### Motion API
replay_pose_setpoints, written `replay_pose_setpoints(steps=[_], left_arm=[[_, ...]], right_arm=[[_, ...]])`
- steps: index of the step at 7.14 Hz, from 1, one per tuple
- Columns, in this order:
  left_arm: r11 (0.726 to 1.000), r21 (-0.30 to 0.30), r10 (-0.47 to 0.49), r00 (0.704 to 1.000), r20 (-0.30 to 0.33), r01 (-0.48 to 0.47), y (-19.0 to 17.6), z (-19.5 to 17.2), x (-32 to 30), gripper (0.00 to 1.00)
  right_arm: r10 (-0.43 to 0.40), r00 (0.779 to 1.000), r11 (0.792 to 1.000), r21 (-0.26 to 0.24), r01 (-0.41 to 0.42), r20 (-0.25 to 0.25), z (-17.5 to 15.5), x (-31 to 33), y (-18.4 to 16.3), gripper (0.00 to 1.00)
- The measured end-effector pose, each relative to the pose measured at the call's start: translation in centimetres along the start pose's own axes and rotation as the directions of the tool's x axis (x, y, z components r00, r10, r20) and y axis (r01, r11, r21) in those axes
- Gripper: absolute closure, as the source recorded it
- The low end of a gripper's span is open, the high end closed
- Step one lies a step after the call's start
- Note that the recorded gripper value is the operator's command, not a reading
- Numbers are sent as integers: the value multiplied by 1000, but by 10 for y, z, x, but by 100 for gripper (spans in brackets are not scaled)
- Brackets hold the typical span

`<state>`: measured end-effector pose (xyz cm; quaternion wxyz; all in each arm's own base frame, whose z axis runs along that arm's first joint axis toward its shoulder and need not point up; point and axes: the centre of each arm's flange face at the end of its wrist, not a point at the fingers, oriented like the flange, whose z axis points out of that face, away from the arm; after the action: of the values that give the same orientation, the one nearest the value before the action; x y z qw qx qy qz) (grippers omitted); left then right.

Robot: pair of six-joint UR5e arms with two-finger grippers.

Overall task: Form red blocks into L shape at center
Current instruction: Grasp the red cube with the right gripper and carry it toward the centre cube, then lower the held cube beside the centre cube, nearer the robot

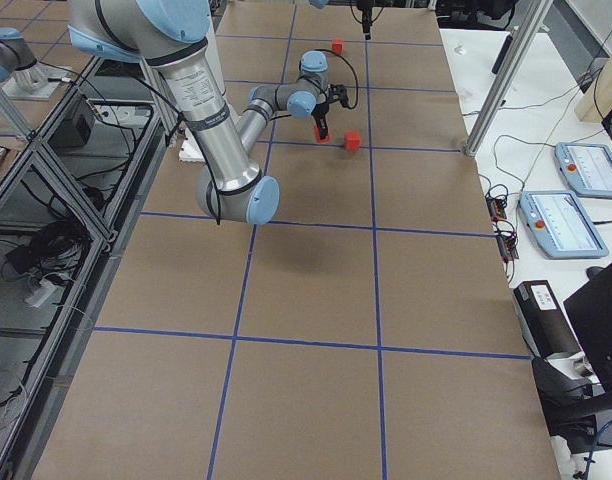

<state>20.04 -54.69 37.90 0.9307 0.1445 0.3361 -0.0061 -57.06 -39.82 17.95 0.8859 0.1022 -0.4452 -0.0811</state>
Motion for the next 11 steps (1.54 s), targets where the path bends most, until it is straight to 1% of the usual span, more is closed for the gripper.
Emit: replay_pose_setpoints(steps=[2,4,6,9,11], left_arm=[[1000,13,1,1000,-6,0,4,5,-11,0],[1000,20,1,1000,-10,-1,5,6,-15,0],[1000,20,0,1000,-10,0,5,7,-16,0],[1000,16,0,1000,-8,0,5,9,-16,0],[1000,15,0,1000,-7,0,5,10,-17,0]], right_arm=[[98,995,995,4,-98,-27,19,-27,-17,100],[145,987,989,22,-144,-63,34,-25,-25,100],[171,981,985,28,-169,-88,44,-16,-31,100],[189,976,982,45,-186,-106,44,-3,-46,100],[192,974,981,65,-186,-118,46,1,-51,100]])
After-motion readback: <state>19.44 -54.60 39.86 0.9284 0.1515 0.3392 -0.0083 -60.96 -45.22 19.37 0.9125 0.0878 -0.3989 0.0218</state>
